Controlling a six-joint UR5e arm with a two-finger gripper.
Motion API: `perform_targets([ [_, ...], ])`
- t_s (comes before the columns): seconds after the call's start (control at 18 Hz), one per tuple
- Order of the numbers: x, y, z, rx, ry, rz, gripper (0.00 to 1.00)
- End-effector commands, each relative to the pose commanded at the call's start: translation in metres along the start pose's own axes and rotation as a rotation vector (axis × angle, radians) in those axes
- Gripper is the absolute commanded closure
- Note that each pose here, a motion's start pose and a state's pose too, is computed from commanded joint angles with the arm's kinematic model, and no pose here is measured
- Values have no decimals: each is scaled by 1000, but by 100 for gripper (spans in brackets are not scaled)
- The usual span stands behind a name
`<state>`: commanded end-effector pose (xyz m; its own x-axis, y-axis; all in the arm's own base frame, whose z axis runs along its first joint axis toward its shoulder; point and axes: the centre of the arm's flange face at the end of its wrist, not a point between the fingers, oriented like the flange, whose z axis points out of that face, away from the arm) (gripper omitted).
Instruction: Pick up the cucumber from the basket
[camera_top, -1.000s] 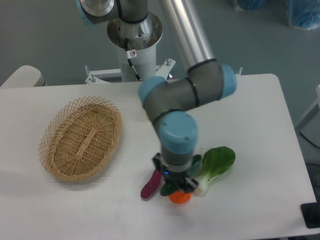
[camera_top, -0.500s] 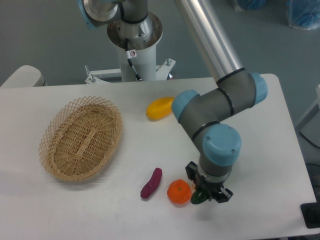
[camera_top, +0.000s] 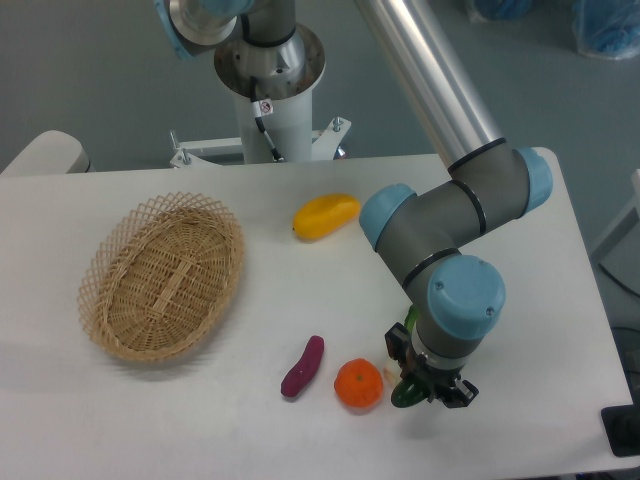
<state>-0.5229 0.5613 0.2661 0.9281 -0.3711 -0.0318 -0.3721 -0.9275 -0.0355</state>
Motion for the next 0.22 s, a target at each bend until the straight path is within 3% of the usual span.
perform_targets([
  [0.22, 1, 0, 2, -1, 0, 0, 80],
])
